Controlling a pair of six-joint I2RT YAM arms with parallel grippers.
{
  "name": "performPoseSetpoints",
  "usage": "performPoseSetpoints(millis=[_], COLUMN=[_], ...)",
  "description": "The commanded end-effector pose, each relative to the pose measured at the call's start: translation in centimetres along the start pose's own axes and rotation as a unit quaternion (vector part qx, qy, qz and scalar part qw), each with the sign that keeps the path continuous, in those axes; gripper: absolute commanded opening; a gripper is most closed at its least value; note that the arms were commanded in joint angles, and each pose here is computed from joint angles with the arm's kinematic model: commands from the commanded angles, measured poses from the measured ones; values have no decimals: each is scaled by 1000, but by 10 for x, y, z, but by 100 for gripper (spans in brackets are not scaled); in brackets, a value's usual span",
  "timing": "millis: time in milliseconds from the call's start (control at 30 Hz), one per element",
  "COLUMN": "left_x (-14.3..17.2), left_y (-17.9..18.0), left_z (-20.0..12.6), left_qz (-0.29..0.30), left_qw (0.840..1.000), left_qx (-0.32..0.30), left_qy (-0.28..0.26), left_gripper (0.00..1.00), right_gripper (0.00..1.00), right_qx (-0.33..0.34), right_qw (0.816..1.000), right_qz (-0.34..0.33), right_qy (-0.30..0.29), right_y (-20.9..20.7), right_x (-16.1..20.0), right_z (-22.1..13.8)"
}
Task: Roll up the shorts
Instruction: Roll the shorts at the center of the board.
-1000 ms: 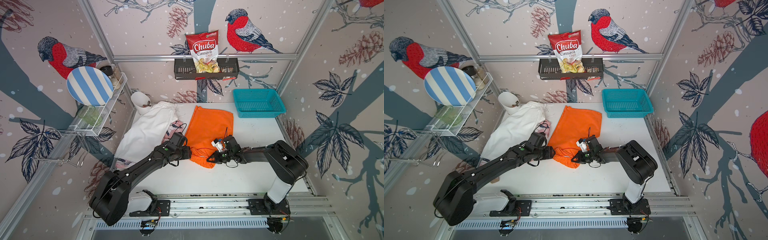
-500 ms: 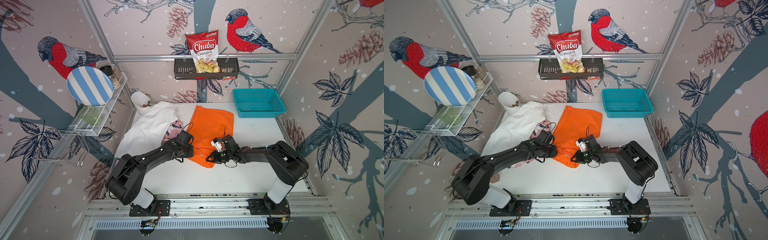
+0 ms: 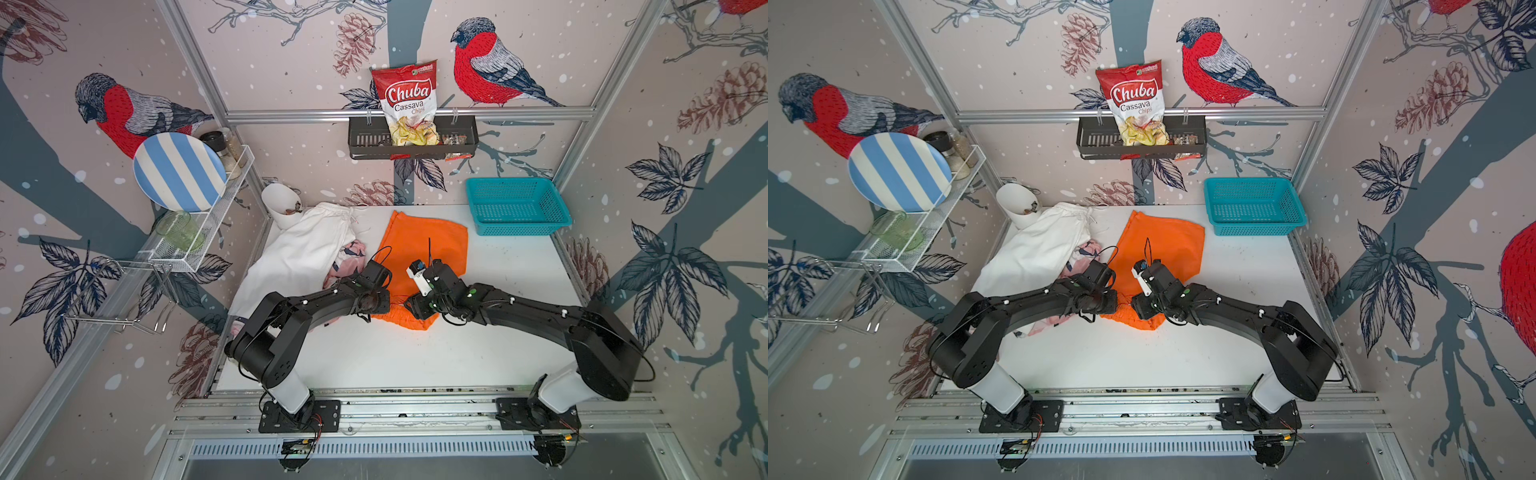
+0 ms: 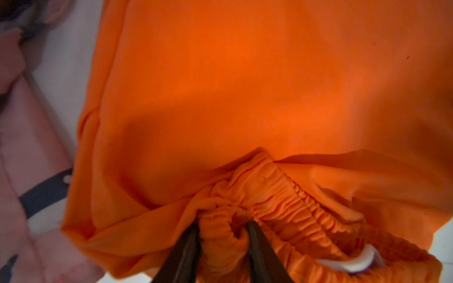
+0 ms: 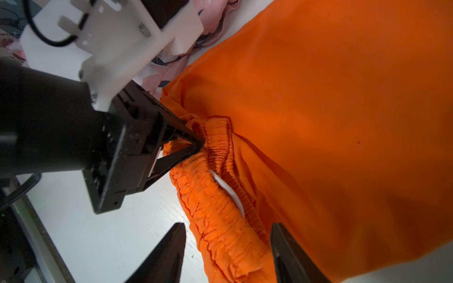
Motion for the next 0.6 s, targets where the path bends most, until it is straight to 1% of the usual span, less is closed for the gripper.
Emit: performPoseSetpoints(millis=[0, 167, 267, 333, 433, 533, 567], left_x=[0, -3, -2, -2, -4, -9, -11], left_y=[2, 1, 2, 3, 1, -2, -3], left_z=[-4, -6, -5, -4, -5, -12, -16], left_qz=[1, 2, 1, -1, -2, -3, -5], left_qw=[1000, 1000, 1000, 1000, 1000, 1000, 1000], left_qx=[-4, -3, -4, -5, -2, 2, 4], left_qy=[0, -3, 0, 0, -3, -11, -15], left_gripper=[40, 40, 40, 40, 40, 41, 42], right_gripper=[62, 62, 60, 57, 48, 29, 21], right_qx=[-43, -123, -137, -132, -118, -116, -120], right_qw=[998, 992, 990, 991, 992, 992, 992], right_qz=[-43, -35, -15, -3, 8, 20, 31], right_qy=[8, -3, -2, 10, 33, 40, 38], right_y=[11, 27, 23, 16, 6, 1, 0], right_x=[-3, -9, -4, 3, 18, 27, 28], right_z=[15, 33, 41, 48, 58, 62, 62])
Point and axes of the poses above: each gripper's point midway between its finger pads, its own z axis out along the fingers, its own y axis along the line the jaws close on, x = y × z, the point moved 3 cm from there along -z, back along the fingers, and after that the axes turned 11 degrees about -z, right-handed, at the moved point
